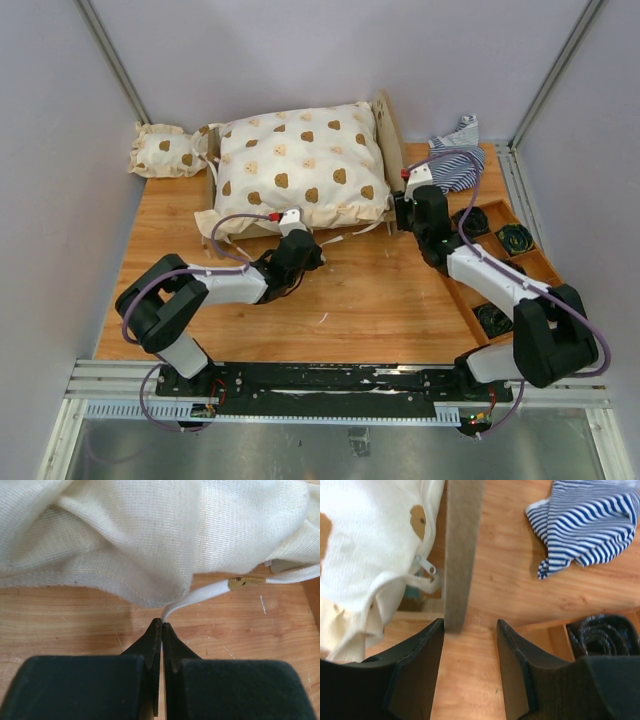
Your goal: Set up the pet bed
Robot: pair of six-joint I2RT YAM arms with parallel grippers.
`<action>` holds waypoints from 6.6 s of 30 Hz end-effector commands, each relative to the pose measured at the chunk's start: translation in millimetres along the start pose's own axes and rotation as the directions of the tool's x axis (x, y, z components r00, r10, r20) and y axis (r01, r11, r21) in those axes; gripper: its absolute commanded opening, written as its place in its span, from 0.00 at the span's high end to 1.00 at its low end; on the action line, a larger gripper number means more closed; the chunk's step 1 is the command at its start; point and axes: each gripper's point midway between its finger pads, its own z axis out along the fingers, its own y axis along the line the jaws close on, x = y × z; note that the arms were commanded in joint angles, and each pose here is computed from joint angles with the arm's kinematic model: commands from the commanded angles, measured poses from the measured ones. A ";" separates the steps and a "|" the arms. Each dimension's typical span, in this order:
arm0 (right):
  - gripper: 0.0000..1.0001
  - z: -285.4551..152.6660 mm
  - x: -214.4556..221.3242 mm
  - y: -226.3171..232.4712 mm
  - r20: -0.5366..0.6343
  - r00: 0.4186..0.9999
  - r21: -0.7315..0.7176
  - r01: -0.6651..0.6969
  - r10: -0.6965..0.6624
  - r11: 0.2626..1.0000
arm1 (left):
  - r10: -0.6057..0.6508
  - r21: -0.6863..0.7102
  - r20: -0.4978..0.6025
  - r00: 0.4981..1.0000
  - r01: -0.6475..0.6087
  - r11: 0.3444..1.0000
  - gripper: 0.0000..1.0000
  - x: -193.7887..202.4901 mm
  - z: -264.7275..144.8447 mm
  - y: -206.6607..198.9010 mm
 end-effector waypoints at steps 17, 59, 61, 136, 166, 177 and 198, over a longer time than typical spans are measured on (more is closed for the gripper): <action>0.70 31.1 72.6 70.8 -0.093 0.981 -0.174 -0.183 0.169 0.968 | 0.006 0.032 0.067 0.998 -0.008 0.999 0.98 -27.5 16.7 -23.4; 0.65 36.0 118.9 82.2 -0.174 0.913 -0.048 -0.381 0.368 0.923 | -0.045 0.062 0.055 0.997 0.042 0.997 0.98 -28.9 38.6 -40.8; 0.64 33.2 112.8 78.7 -0.135 0.905 -0.042 -0.413 0.404 0.910 | -0.042 0.054 0.050 0.998 0.040 0.998 0.98 -28.2 41.8 -41.7; 1.00 -114.8 50.2 107.3 0.000 0.970 -0.542 -0.204 0.242 0.816 | -0.050 0.437 -0.160 0.986 0.116 0.892 0.43 16.0 -29.9 -165.1; 0.58 -129.3 72.7 116.0 0.553 0.555 -0.544 0.805 -0.621 0.236 | -0.020 0.531 -0.152 0.988 0.099 0.842 1.00 -14.5 23.1 -146.7; 0.60 -89.2 87.2 141.0 0.743 -0.021 -0.232 0.930 -0.669 -0.287 | -0.020 0.556 -0.206 0.978 0.134 0.821 0.98 -9.6 30.8 -137.4; 0.67 -60.6 150.1 148.9 0.807 -0.310 -0.294 0.526 -0.502 -0.798 | -0.051 0.560 -0.229 0.972 0.175 0.810 0.96 -15.8 30.1 -120.3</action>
